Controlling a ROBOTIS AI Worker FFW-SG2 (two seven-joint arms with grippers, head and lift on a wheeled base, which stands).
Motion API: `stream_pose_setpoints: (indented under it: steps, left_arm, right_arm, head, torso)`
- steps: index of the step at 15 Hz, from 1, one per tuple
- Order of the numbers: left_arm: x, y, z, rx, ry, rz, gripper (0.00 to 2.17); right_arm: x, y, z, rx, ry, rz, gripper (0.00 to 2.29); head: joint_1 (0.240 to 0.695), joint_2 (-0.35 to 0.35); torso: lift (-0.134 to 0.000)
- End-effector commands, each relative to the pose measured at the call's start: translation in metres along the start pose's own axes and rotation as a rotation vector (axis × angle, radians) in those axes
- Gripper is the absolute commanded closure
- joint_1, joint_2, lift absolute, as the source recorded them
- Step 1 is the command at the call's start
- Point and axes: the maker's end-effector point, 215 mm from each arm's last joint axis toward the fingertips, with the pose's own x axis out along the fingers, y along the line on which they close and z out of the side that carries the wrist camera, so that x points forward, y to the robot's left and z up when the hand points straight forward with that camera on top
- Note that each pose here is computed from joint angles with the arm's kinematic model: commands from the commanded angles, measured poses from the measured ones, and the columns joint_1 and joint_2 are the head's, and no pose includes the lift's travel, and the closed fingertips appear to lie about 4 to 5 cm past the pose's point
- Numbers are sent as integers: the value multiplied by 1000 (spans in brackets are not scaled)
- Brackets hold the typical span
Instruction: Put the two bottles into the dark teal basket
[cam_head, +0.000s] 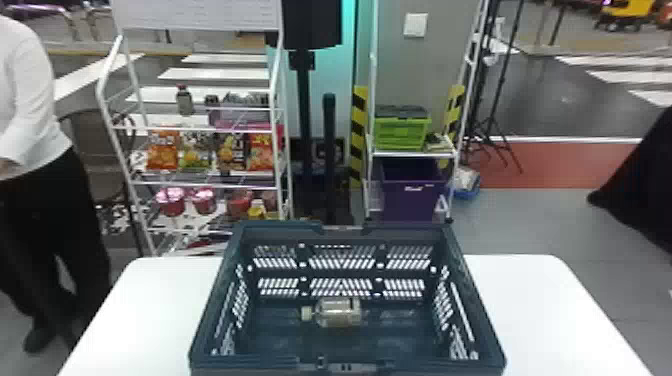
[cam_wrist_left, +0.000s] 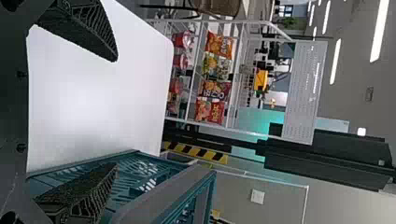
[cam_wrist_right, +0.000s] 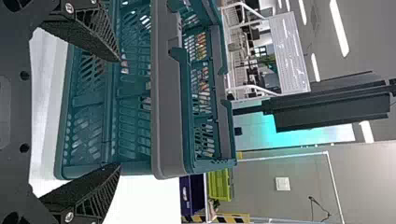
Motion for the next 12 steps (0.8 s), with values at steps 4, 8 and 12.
stream_pose_setpoints:
  steps: [4,8,12]
  left_arm:
    - [-1,-32,-21,35,-25,41,80]
    - [2,-55,-18,57,-43,44,80]
    - [3,-72,-28,64,-25,27,76]
  right_arm:
    - [-1,8,-4,-15,-2,1,97]
    - [-6,1,2,-29,-32,-10,97]
    - [-9,-3,0,-34,-34,-15,97]
  head:
    - [499,0]
    - [499,0]
    - [499,0]
  torso:
    - [0]
    - [0]
    - [0]
